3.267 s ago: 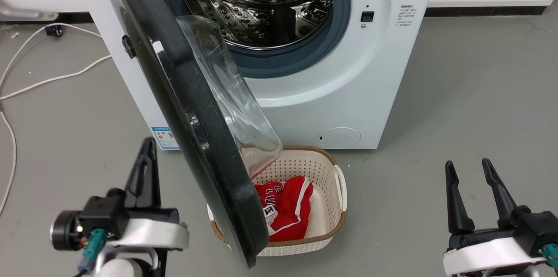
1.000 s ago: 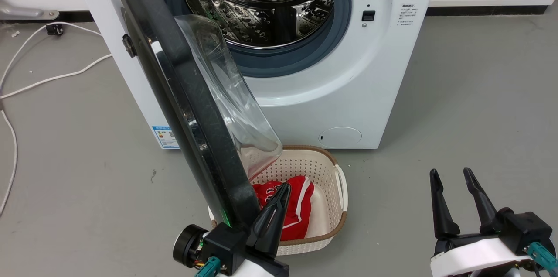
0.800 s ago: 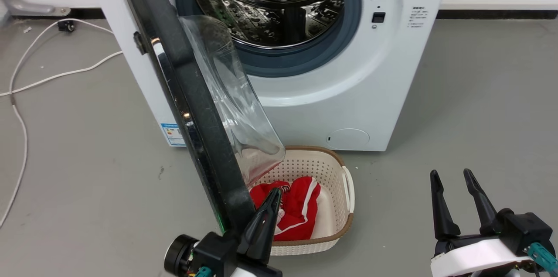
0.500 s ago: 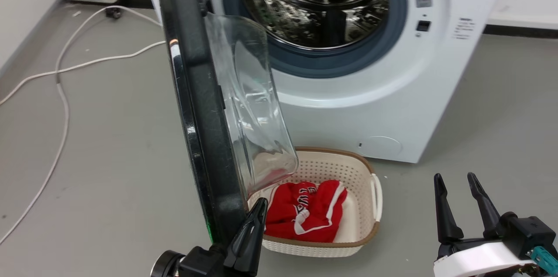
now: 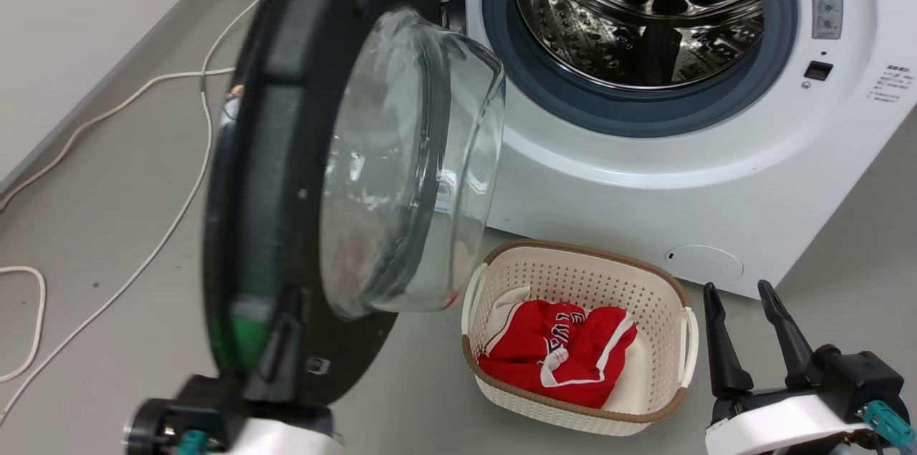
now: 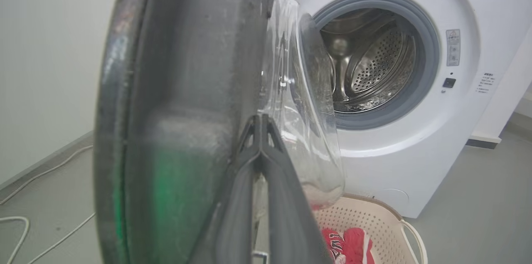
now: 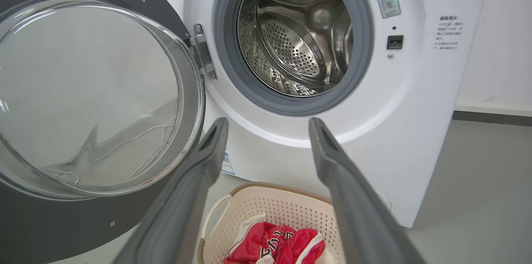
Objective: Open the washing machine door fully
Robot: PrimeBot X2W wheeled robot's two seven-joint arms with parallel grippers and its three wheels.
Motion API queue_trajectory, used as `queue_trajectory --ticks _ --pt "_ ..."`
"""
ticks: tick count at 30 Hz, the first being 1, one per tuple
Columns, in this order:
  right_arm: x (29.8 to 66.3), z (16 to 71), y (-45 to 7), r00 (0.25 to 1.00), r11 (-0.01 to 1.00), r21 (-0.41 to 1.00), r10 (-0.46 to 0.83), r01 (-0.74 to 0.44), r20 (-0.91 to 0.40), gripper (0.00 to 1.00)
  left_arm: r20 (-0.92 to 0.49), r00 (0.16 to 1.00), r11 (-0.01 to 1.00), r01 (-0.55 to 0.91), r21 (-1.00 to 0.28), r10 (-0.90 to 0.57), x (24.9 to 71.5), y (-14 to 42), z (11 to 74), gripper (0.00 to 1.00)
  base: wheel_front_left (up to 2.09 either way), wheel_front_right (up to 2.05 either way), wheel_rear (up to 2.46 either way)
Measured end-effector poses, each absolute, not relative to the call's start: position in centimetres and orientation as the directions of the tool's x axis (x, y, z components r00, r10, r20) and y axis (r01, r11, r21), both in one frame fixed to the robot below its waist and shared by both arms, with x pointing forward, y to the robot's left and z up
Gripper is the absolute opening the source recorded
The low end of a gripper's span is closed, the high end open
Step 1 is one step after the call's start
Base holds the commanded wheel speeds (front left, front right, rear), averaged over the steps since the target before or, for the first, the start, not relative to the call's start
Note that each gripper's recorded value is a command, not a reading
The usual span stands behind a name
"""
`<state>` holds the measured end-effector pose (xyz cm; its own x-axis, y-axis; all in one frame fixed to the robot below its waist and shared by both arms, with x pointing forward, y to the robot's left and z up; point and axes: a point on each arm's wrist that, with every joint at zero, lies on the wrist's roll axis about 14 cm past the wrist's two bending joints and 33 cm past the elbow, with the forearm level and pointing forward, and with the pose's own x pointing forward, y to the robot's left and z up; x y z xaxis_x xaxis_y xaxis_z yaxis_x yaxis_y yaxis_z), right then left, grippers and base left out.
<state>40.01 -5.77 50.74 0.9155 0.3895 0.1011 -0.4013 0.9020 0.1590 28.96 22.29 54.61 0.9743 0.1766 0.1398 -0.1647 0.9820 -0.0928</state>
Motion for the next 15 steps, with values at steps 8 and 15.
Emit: queue_trajectory --ticks 8,15 --pt "40.3 50.2 -5.2 0.91 0.896 0.162 0.405 -0.413 0.085 1.0 0.218 0.906 0.931 -0.362 -0.044 0.363 28.6 30.6 56.9 0.0 0.0 0.0 0.0" --pt "40.7 49.7 -5.5 0.915 0.9 0.162 0.398 -0.404 0.07 1.0 0.244 0.863 0.892 -0.452 -0.015 0.442 29.0 35.6 57.9 0.0 0.0 0.0 0.0"
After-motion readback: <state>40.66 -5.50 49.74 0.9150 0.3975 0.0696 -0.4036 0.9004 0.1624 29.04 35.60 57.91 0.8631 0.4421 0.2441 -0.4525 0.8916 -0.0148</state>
